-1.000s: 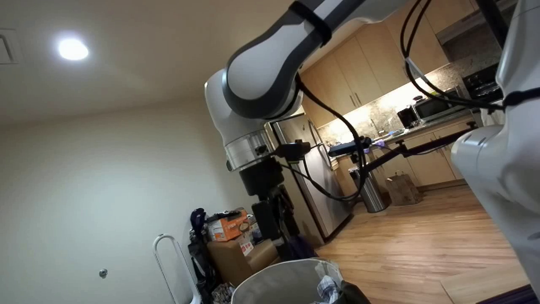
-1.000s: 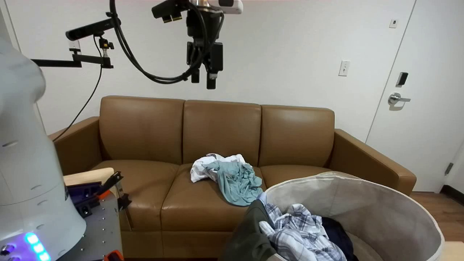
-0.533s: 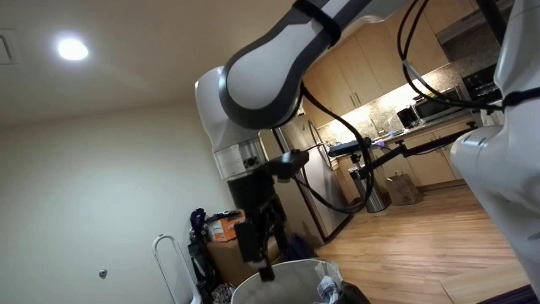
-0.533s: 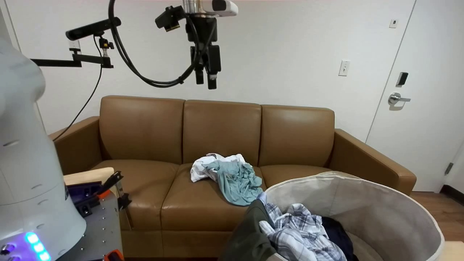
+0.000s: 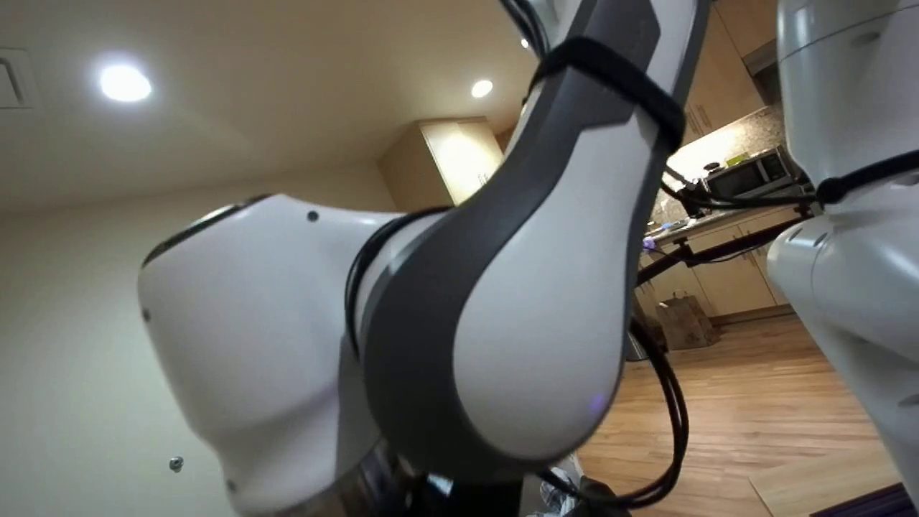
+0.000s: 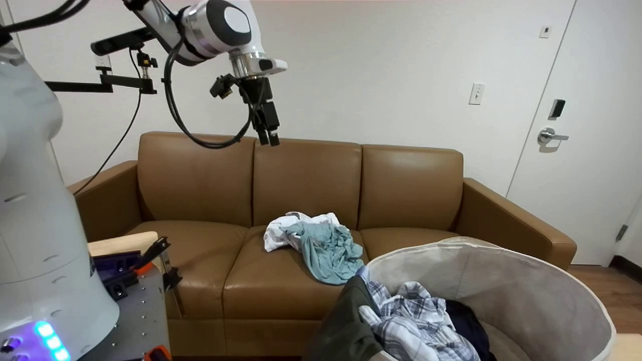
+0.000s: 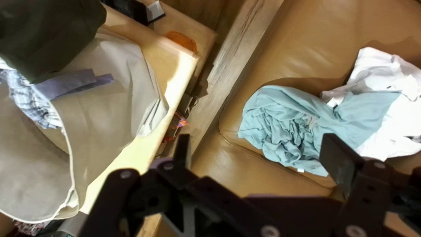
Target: Pick up the clothing from the sofa and put it in the laundry bag
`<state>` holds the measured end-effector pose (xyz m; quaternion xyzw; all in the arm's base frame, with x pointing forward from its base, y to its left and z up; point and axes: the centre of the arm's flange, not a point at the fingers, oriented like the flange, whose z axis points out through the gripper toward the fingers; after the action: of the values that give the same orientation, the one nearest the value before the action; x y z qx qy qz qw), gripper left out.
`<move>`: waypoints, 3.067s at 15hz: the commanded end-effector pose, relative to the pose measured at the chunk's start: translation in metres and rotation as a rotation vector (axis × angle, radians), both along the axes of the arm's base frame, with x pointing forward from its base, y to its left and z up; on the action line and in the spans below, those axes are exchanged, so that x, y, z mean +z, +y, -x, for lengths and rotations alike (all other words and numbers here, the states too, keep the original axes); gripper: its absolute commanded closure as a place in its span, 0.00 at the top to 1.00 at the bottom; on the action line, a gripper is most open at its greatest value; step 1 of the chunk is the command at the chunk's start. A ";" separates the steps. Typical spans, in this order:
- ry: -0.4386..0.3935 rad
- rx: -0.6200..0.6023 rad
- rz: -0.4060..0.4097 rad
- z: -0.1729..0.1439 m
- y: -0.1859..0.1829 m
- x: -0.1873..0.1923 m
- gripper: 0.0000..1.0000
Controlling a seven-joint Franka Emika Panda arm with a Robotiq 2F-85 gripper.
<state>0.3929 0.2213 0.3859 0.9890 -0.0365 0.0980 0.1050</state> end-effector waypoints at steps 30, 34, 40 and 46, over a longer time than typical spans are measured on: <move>0.387 1.023 -0.132 -0.294 0.059 -0.274 1.00; 0.433 1.224 -0.168 -0.313 0.077 -0.327 1.00; 0.440 1.263 -0.147 -0.269 0.063 -0.332 1.00; 0.526 1.463 -0.170 -0.290 0.099 -0.435 1.00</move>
<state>0.6513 0.2981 0.0084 0.7870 0.6093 -0.0826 -0.0507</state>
